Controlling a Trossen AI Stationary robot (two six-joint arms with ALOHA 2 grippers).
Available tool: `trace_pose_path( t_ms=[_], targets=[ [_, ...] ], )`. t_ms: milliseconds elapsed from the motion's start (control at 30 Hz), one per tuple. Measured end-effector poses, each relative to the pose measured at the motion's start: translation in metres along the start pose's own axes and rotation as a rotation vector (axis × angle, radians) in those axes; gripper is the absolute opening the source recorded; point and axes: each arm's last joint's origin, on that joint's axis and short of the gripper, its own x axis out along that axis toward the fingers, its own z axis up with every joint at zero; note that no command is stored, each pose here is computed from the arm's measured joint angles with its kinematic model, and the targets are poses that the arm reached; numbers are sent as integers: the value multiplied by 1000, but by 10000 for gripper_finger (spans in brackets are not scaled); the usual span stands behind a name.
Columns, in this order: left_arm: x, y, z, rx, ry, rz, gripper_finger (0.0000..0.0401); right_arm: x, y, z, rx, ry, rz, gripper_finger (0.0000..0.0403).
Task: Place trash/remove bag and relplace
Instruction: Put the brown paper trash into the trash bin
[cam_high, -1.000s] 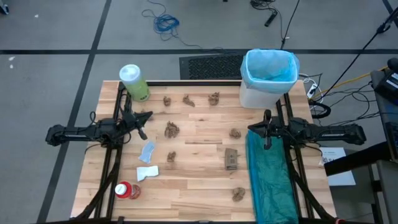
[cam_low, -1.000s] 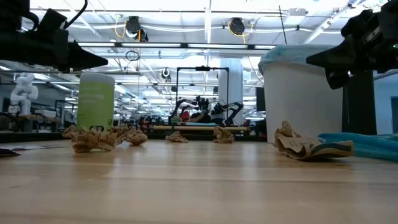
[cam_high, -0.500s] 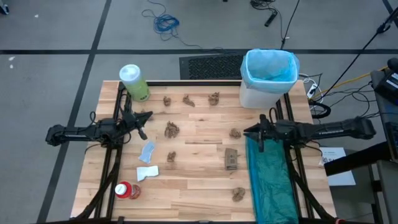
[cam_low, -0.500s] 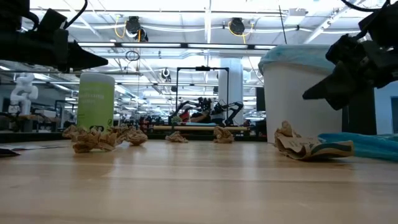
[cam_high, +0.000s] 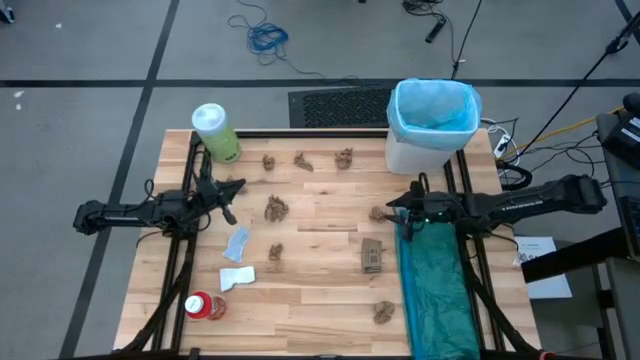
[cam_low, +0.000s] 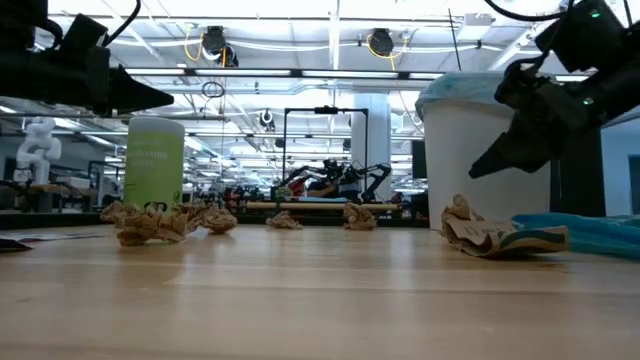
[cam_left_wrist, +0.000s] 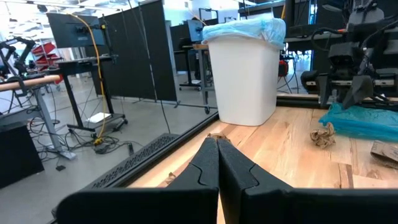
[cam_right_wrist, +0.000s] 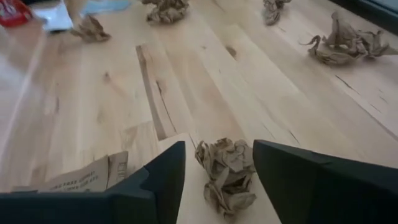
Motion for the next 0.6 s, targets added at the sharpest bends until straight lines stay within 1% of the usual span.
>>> trace_pose_path(
  t_ms=[67,200,267,367,467,533,600],
  targets=[
    [0,0,0,-34,-1,-5,0,6,2,4,-21,27,-7,185],
    [0,0,0,-206,-1,-10,0,17,6,9,-35,82,-21,185],
    [0,0,0,-254,0,-10,0,24,8,10,-35,112,-30,185],
    [0,0,0,-260,0,-10,0,33,10,8,-11,165,-47,185],
    [0,0,0,-214,-1,-9,0,43,10,3,22,222,-75,183],
    [0,0,0,-202,0,-9,0,49,9,0,37,255,-96,176],
    [0,-1,0,-183,-1,-19,0,55,8,-2,52,273,-111,158]
  ],
)
